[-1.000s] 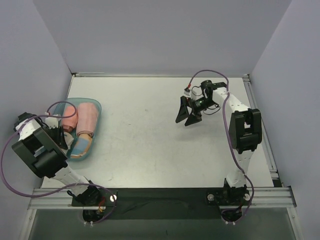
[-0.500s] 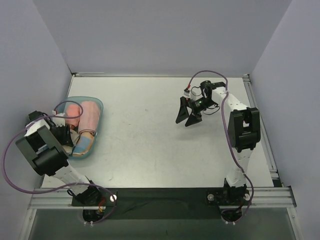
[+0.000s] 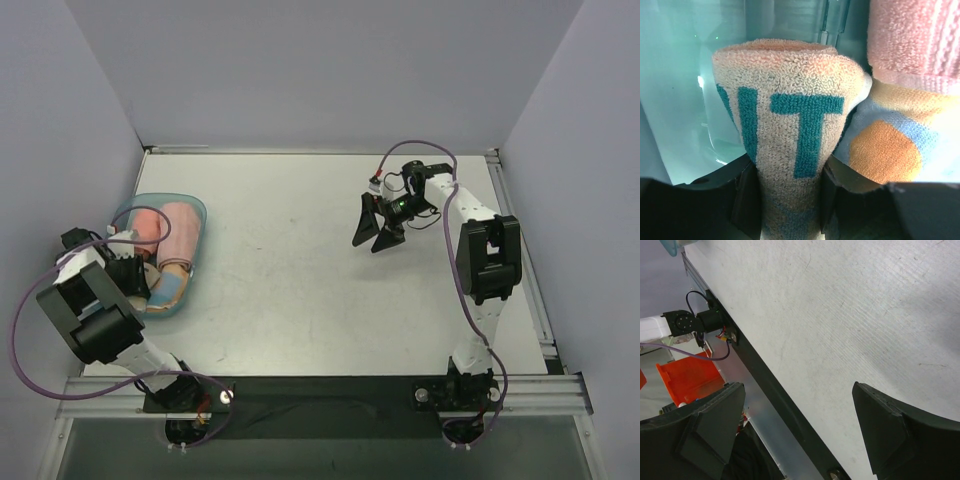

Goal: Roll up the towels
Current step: Place the rolled towel into the container

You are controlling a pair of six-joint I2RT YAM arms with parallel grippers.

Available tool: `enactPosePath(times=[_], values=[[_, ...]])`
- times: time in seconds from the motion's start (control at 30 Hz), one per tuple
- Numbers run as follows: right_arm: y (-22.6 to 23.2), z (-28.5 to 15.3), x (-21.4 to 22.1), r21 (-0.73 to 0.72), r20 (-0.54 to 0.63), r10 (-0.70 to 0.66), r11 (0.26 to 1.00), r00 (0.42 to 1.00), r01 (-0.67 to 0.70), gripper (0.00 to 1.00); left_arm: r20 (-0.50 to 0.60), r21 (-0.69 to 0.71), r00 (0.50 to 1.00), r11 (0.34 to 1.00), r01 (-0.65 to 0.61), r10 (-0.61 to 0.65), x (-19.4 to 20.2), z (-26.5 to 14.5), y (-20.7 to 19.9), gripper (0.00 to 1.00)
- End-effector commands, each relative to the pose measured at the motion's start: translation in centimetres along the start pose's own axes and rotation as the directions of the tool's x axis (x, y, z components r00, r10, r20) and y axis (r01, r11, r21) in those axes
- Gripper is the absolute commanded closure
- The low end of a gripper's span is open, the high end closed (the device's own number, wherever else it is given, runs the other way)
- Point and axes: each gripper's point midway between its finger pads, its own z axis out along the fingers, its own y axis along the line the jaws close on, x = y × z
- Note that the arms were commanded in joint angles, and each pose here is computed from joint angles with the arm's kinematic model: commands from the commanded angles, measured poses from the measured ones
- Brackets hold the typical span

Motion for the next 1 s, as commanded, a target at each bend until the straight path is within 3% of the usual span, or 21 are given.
enactPosePath(times=[0.0, 0.27, 0.5, 0.6, 0.87, 0.97], values=[[1.2, -1.0, -0.2, -0.020, 0.004, -0.012, 1.000, 1.000, 0.012, 0.07, 0.001, 0.020, 1.000, 1.000, -0.014, 0.014, 0.3, -0.5, -1.0, 0.54], [1.5, -1.2, -0.4, -0.021, 0.012, -0.018, 1.000, 1.000, 0.018, 0.06, 0.012, 0.013, 1.000, 1.000, -0.010, 0.010, -0.4, -1.0, -0.7, 0.31], [1.9, -1.4, -0.8, -0.023, 0.023, -0.028, 0.999, 0.999, 0.028, 0.05, 0.043, 0.000, 0.998, 0.999, -0.035, 0.035, -1.7, -3.2, -0.8, 0.28], [2.0, -1.6, -0.8, -0.024, 0.027, -0.031, 0.999, 0.999, 0.031, 0.05, 0.071, -0.027, 0.996, 0.998, -0.059, 0.060, -2.5, -4.6, -0.7, 0.07], [2.6, -2.3, -1.1, -0.012, 0.046, -0.066, 0.998, 0.997, 0.067, 0.04, 0.151, -0.111, 0.978, 0.986, -0.127, 0.143, -5.6, -9.4, -0.5, 0.03], [2.5, -3.0, -1.2, 0.017, 0.061, -0.087, 0.996, 0.994, 0.087, 0.03, 0.215, -0.164, 0.948, 0.966, -0.201, 0.233, -8.1, -12.3, -2.1, 0.03]])
